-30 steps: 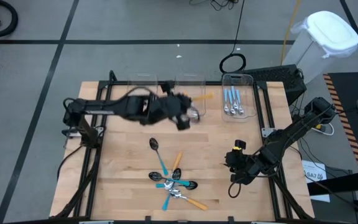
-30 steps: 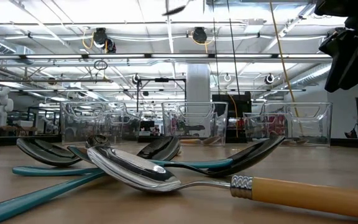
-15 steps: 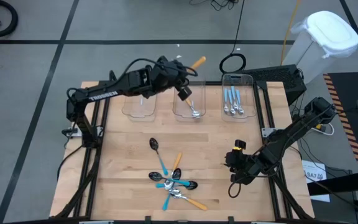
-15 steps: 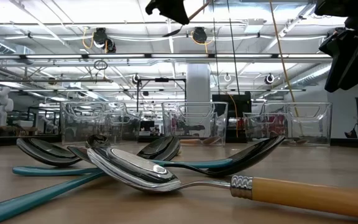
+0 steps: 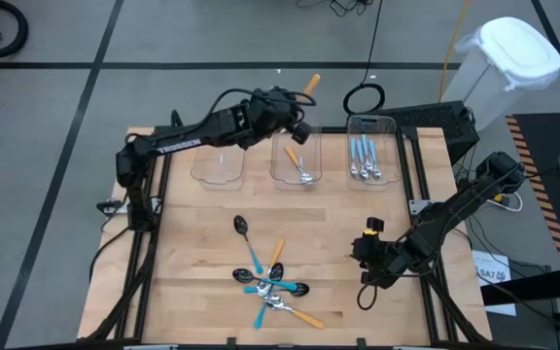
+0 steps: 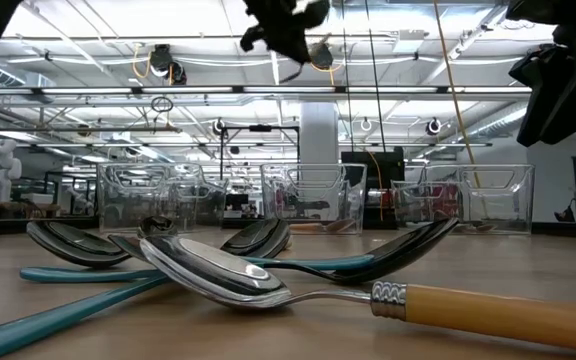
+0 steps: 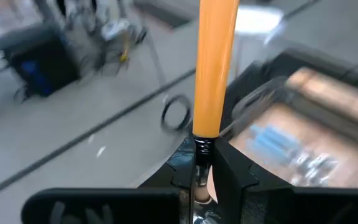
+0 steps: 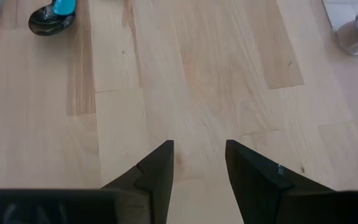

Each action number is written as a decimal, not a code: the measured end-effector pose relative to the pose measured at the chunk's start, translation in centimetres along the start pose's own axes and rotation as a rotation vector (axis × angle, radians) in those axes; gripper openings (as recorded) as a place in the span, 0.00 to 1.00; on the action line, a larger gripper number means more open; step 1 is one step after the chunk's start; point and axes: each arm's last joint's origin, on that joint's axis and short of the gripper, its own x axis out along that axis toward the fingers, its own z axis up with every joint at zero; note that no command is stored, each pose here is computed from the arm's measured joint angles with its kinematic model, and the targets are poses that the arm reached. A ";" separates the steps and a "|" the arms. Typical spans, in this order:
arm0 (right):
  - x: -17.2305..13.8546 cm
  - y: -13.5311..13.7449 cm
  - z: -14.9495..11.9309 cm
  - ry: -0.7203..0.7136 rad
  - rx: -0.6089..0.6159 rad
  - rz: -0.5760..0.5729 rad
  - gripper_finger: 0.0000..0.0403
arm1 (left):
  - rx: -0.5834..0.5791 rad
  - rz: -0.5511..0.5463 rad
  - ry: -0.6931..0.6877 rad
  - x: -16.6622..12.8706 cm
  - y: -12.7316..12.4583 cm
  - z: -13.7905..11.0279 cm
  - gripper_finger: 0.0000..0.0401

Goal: Sort silverware by color (type)
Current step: Put the brown spoon into the middle transparent bin, then adjust the middle transparent bin, then put the brown spoon into the middle transparent bin

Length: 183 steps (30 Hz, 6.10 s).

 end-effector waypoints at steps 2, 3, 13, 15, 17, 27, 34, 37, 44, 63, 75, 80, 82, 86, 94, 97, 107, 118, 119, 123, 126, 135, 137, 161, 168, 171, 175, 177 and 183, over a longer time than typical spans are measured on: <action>0.0 -0.1 0.0 0.001 -0.013 -0.009 0.35 | -0.011 0.022 0.018 1.4 -0.5 -0.9 0.09; 0.0 -0.1 -0.1 -0.003 -0.019 -0.020 0.35 | -0.020 0.029 0.032 2.0 -0.6 -1.2 0.09; 0.0 -0.3 -0.1 -0.007 -0.046 -0.049 0.35 | -0.132 0.115 0.134 7.9 -1.4 -5.4 0.09; 0.0 -0.3 -0.1 -0.007 -0.046 -0.050 0.35 | -0.141 0.131 0.162 8.7 -1.5 -6.2 0.09; 0.0 -0.3 -0.1 -0.008 -0.045 -0.050 0.35 | -0.159 0.137 0.170 9.3 -1.8 -6.9 0.09; 0.0 -0.3 -0.2 -0.004 -0.024 -0.054 0.35 | -0.206 0.167 0.232 11.1 -3.3 -9.7 0.09; 0.0 -0.4 -0.2 -0.004 -0.025 -0.057 0.35 | -0.197 0.167 0.278 11.4 -4.9 -11.6 0.09; 0.0 -0.4 -0.2 -0.002 -0.027 -0.060 0.35 | -0.190 0.194 0.310 11.8 -5.0 -12.6 0.09; 0.0 -0.4 -0.2 0.000 -0.036 -0.061 0.35 | -0.191 0.234 0.334 12.7 -5.4 -14.2 0.09; 0.0 -0.4 -0.3 0.004 -0.031 -0.064 0.35 | -0.065 0.203 0.401 13.4 -6.5 -16.3 0.32; 0.0 -0.5 -0.3 0.009 -0.031 -0.070 0.35 | 0.412 0.029 0.388 2.9 -13.7 -15.8 0.33; 0.0 -0.4 -0.3 0.003 -0.005 -0.063 0.35 | 0.487 0.069 0.230 -3.3 -15.7 -14.1 0.33; 0.0 -0.4 -0.3 0.002 -0.004 -0.064 0.35 | 0.505 0.045 0.212 -5.1 -16.2 -14.0 0.33; 0.0 -0.4 0.1 -0.062 -0.013 -0.099 0.35 | 0.555 -0.015 0.203 -9.0 -16.9 -14.0 0.33; 2.0 -0.4 2.4 -0.383 -0.047 -0.302 0.34 | 0.688 -0.127 0.234 -17.5 -19.2 -18.0 0.33; 3.8 -1.1 3.6 -0.364 -0.041 -0.248 0.29 | 0.709 -0.152 0.232 -19.9 -20.0 -19.9 0.33; 10.0 -5.2 6.1 -0.257 -0.061 -0.264 0.01 | 0.663 -0.252 0.224 -24.7 -21.1 -22.4 0.33; 12.3 -10.6 6.5 -0.151 0.003 -0.422 0.02 | 0.594 -0.253 0.231 -25.1 -21.8 -23.7 0.33; 12.3 -10.9 6.6 -0.153 0.008 -0.428 0.01 | 0.600 -0.249 0.232 -25.0 -22.0 -24.0 0.33; 12.4 -11.5 6.5 -0.131 0.000 -0.436 0.01 | 0.625 -0.231 0.248 -24.2 -22.5 -25.0 0.33; 12.4 -11.5 6.3 -0.107 -0.021 -0.444 0.01 | 0.634 -0.223 0.257 -23.9 -22.6 -25.3 0.33; 12.2 -11.3 5.7 -0.062 -0.013 -0.486 0.01 | 0.662 -0.228 0.254 -23.7 -22.6 -25.2 0.33; 12.1 -10.9 5.6 -0.062 -0.023 -0.472 0.01 | 0.670 -0.227 0.254 -23.5 -22.6 -25.1 0.33; 12.2 -12.2 6.9 -0.148 -0.010 -0.528 0.01 | 0.697 -0.324 0.214 -21.7 -23.8 -23.8 0.33; 10.5 -10.3 7.0 -0.118 -0.083 -0.443 0.01 | 0.672 -0.369 0.245 -22.4 -24.0 -24.1 0.33; 8.9 -9.2 7.4 -0.102 -0.099 -0.341 0.01 | 0.652 -0.440 0.265 -22.7 -24.7 -24.5 0.33; 6.4 -7.4 7.3 -0.065 -0.099 -0.130 0.01 | 0.753 -0.562 0.268 -23.2 -26.1 -26.2 0.33; 5.0 -6.6 6.9 -0.049 -0.089 -0.037 0.01 | 0.765 -0.640 0.260 -23.1 -27.0 -26.7 0.33; 1.8 -4.8 5.6 -0.049 -0.059 0.087 0.01 | 0.806 -0.697 0.254 -21.6 -27.7 -26.8 0.40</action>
